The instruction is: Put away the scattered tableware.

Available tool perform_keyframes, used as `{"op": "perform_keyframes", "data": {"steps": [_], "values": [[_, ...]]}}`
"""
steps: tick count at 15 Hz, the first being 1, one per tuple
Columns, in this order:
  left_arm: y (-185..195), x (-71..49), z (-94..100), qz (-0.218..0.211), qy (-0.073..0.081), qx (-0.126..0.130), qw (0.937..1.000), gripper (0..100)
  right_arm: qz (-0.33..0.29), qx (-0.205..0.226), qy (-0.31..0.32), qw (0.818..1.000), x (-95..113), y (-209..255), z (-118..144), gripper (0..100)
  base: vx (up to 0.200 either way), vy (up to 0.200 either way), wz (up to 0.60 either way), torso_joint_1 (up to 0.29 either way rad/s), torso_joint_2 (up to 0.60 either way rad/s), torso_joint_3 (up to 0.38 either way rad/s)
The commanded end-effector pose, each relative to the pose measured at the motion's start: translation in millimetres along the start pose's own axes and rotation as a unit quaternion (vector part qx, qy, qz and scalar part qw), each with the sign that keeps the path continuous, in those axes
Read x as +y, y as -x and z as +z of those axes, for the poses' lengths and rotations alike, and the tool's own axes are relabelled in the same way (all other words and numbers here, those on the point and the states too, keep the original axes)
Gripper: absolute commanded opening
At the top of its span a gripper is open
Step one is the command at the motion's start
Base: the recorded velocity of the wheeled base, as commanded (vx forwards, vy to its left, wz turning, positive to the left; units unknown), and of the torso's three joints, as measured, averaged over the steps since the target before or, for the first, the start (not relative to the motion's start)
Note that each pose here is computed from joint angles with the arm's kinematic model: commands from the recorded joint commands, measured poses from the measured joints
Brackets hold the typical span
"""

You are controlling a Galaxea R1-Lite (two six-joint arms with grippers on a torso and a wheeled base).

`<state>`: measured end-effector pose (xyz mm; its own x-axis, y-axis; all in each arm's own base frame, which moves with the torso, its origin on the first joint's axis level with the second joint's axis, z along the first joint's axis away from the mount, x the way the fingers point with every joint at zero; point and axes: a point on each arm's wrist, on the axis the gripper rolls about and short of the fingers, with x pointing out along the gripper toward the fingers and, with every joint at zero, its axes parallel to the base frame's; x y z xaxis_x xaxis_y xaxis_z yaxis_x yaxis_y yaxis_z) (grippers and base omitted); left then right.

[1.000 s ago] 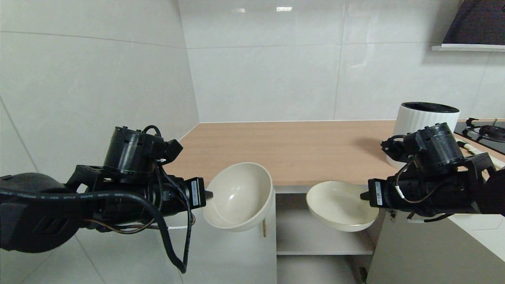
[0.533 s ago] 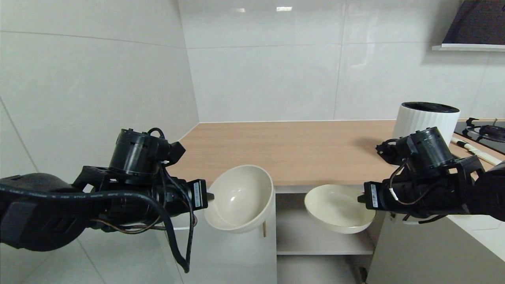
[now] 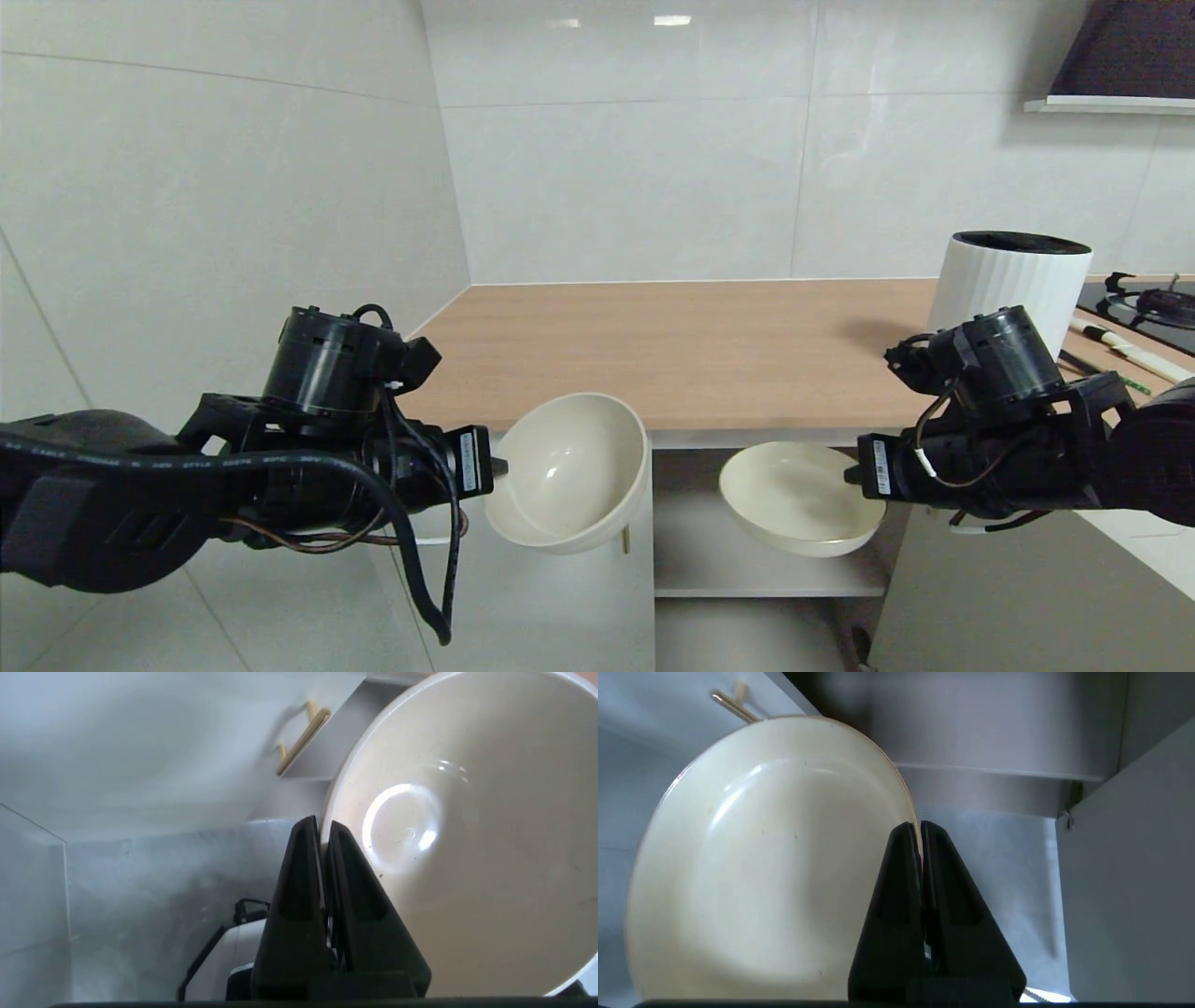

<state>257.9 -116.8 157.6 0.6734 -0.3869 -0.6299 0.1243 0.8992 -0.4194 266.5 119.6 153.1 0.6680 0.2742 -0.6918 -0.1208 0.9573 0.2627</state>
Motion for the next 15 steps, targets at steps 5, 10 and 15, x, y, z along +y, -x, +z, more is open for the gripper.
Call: {"op": "perform_keyframes", "data": {"steps": [5,10,15], "values": [[-2.4,0.7,-0.7,0.002,0.001,0.003,1.0,0,-0.001,0.003,0.0,1.0,-0.3,-1.7,-0.5,0,0.0,0.0,0.0,-0.178,0.45,0.267],[-2.4,0.7,-0.7,0.002,0.001,0.003,1.0,0,-0.001,0.003,0.0,1.0,-0.3,-2.7,-0.7,0,0.0,0.0,0.0,-0.169,0.45,0.29],[-2.4,0.7,-0.7,0.002,0.001,0.003,1.0,0,-0.003,0.007,0.0,1.0,-0.6,-5.1,-1.5,0,0.0,0.0,0.0,-0.098,0.4,0.276]]}}
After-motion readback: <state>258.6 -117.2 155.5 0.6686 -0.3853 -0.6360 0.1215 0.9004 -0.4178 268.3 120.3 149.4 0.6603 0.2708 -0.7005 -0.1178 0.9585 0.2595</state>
